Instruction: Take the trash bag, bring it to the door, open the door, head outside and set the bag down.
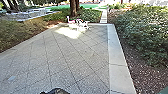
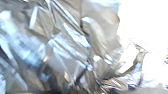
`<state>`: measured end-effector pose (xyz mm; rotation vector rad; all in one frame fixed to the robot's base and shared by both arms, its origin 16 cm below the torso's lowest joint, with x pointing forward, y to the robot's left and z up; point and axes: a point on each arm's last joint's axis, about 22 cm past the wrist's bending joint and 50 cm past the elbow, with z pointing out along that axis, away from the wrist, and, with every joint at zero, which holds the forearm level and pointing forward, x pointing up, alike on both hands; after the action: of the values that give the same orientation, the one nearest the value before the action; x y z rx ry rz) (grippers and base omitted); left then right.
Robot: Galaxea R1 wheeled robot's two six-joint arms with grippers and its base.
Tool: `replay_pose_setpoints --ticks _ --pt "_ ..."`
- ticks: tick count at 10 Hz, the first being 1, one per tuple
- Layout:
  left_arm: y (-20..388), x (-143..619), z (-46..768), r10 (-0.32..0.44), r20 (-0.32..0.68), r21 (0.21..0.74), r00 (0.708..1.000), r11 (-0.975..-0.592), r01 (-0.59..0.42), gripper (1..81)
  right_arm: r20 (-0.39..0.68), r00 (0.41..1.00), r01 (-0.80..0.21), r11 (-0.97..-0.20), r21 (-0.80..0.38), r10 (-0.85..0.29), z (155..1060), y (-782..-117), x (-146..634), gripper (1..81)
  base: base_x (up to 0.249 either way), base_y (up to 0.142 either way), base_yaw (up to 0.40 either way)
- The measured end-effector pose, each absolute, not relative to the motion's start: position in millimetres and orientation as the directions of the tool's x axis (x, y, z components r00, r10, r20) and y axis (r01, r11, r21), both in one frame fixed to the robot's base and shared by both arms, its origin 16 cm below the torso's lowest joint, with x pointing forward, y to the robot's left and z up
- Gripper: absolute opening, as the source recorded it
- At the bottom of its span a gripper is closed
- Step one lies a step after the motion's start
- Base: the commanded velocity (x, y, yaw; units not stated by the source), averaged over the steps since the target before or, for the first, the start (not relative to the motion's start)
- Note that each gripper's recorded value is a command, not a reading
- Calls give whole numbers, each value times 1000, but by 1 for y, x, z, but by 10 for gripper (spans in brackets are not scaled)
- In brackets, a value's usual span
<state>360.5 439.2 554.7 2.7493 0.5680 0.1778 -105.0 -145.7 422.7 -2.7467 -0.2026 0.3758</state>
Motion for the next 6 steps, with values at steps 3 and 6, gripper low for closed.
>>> replay_pose_setpoints --ticks 3,6 --pt "438 359 555 402 51 342 914 -867 362 811 -233 954 91 -925 -369 186 423 -146 -105 811 0 0 0" --pt "424 329 537 390 10 339 921 -867 364 811 -232 955 89 -926 -368 184 423 -146 -105 811 0 0 0"
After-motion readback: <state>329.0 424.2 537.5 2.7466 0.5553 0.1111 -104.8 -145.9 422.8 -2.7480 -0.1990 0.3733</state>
